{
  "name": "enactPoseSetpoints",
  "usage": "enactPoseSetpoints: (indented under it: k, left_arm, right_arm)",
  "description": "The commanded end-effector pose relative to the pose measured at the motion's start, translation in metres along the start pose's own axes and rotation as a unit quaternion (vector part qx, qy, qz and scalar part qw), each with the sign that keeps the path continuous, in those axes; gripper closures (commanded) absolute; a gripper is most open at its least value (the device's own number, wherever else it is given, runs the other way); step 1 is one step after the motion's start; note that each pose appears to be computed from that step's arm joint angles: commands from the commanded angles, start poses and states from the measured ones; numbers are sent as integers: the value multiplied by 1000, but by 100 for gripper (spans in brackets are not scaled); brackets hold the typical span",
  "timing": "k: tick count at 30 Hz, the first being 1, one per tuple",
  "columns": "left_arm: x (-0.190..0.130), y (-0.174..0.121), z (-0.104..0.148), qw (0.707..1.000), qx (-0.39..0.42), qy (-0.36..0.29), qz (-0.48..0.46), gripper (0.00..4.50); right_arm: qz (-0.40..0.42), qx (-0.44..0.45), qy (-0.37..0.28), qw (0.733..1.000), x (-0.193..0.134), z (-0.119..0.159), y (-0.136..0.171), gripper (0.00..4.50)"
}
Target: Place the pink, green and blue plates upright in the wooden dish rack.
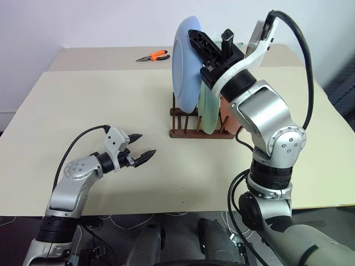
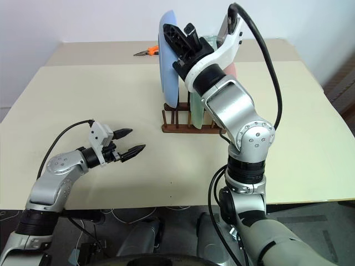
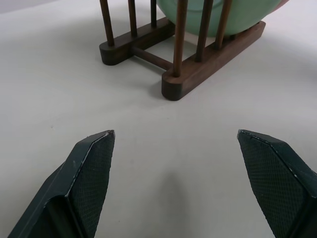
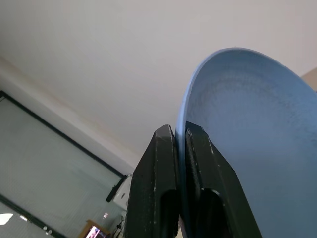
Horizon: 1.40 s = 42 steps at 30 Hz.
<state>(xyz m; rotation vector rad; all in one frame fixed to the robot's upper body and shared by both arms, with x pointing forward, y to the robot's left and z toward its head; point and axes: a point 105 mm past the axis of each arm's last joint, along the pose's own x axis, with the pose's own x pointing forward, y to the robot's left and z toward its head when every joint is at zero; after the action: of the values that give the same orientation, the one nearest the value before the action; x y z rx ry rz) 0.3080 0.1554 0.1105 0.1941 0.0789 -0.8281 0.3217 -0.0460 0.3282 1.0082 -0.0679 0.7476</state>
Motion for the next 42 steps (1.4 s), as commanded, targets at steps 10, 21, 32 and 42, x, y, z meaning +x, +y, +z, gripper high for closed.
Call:
enactPoseSetpoints:
  k: [10, 21, 32, 42]
  left_arm:
    - [7, -6, 26, 1000, 17, -21, -6, 43]
    - [5, -12, 29, 1000, 12, -23, -8, 43]
    - [-15, 23, 16, 997, 32, 8, 67, 43]
    - [-36, 37, -7, 994, 28, 31, 102, 43]
  right_arm:
    - [-81, 34, 2, 996, 16, -12, -47, 377]
    - [108, -393, -1, 913, -10, 16, 30, 106]
    - [-139, -527, 105, 832, -175, 121, -93, 4]
    - [-213, -542, 225, 781, -229, 93, -180, 4]
